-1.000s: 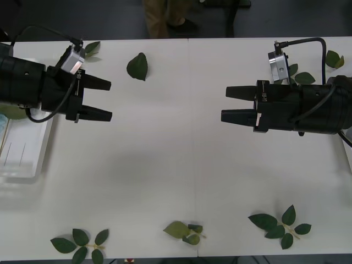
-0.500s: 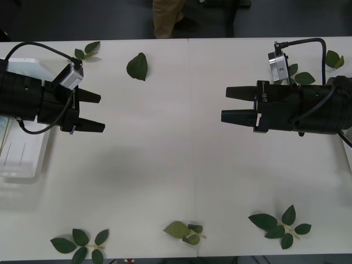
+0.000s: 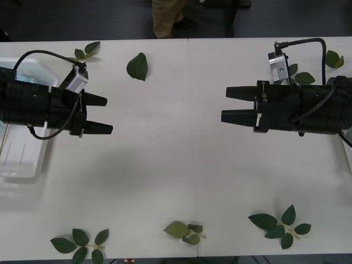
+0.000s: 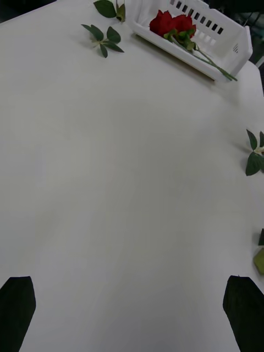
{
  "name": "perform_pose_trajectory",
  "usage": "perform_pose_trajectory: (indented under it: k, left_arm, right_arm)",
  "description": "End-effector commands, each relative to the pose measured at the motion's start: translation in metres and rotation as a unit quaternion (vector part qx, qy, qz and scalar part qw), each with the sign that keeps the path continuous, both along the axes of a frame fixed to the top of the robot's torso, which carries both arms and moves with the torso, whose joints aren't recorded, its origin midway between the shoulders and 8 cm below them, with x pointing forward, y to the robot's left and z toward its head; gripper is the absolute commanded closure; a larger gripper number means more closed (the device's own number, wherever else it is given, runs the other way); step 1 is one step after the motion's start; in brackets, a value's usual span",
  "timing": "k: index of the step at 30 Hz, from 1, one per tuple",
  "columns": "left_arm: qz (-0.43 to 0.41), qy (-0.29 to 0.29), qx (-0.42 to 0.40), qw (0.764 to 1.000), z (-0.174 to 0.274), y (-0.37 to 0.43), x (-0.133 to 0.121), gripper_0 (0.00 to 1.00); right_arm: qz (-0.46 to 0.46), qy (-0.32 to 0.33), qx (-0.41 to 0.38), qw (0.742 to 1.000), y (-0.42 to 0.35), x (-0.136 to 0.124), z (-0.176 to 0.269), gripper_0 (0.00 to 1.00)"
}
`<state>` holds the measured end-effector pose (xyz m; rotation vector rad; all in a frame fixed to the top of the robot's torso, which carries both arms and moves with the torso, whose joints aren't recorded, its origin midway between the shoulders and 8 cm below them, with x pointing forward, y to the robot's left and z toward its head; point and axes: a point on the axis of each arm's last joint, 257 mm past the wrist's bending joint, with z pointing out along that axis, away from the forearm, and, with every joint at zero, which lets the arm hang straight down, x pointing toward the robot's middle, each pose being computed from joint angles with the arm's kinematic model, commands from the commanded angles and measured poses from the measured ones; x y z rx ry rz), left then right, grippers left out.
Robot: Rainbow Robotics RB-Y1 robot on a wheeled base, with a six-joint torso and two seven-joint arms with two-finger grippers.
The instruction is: Place the red flowers into the right box and the blue flowers into the left box. If a person shows an open palm, hand one flower to the person first, then continue sorting.
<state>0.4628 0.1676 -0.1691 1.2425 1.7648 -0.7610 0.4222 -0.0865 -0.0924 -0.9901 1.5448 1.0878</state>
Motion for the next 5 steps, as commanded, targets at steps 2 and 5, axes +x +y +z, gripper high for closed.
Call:
perform_pose_trajectory:
  k: [2, 5]
  left_arm:
    - [-0.01, -0.018, -0.014, 1.0, 0.0029, -0.0059, -0.0034, 0.0]
    - [-0.005, -0.011, -0.015, 1.0, -0.0021, -0.0031, -0.0036, 0.0]
  right_arm:
    - [-0.001, -0.016, 0.006, 1.0, 0.0014, 0.0001, 0.0042, 0.07]
    - [-0.001, -0.016, 0.006, 1.0, 0.0014, 0.0001, 0.0042, 0.08]
